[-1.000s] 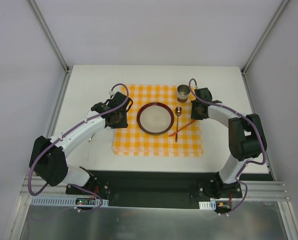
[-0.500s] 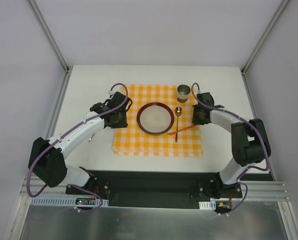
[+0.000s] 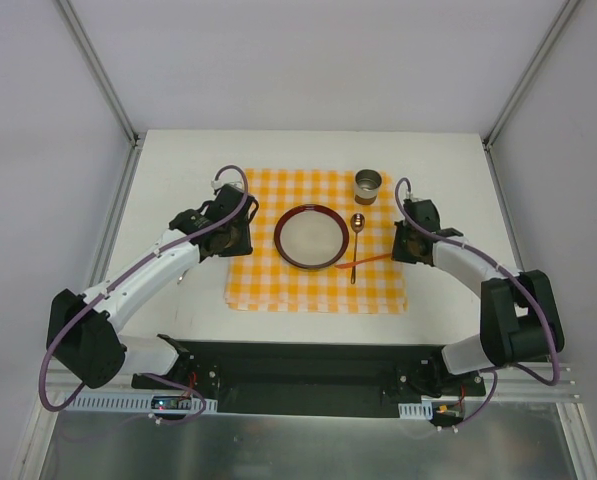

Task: Set the dinner table for one person
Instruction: Pick up the knife with the napkin.

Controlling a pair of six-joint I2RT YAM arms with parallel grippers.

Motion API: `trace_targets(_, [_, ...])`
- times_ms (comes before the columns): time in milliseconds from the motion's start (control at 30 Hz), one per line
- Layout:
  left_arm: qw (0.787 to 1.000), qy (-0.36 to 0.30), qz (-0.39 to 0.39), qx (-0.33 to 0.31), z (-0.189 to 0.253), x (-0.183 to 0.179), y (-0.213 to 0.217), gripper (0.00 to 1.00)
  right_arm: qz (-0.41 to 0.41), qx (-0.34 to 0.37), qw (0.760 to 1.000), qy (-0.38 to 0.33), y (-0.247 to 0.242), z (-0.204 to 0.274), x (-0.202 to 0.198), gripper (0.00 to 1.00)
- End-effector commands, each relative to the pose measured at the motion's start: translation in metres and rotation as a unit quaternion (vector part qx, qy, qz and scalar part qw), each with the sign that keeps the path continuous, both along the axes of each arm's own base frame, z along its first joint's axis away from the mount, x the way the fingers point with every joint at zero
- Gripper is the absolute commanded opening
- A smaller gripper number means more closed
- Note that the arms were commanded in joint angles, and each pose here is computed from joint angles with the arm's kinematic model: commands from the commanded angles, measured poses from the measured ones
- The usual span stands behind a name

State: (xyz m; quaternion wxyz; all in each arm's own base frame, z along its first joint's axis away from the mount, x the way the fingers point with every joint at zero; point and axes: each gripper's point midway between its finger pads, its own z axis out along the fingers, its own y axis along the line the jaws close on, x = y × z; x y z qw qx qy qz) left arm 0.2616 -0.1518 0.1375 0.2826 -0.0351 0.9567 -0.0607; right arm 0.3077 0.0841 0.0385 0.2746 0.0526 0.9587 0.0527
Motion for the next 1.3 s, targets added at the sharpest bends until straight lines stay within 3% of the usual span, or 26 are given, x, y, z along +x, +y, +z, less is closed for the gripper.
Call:
trace_targets(0, [1.000,0.006,-0.001,0.002,-0.002,-0.008,0.002,0.29,-0.009,0.006,1.000,-0.007,0.001,0.002,-0.005,0.04])
trace_targets(500, [1.000,0.020,0.000,0.022,-0.014,-0.003,0.002,0.29,-0.004,-0.012,1.000,-0.010,0.004,0.020,0.030,0.04])
trace_targets(767, [0.999,0.017,0.002,0.030,-0.013,-0.002,0.005,0.29,0.004,-0.007,1.000,0.015,0.012,0.002,0.041,0.04])
trace_targets(1267, [0.999,0.023,-0.002,0.029,-0.015,0.001,0.001,0.29,-0.006,-0.013,1.000,0.027,0.006,-0.007,0.026,0.04])
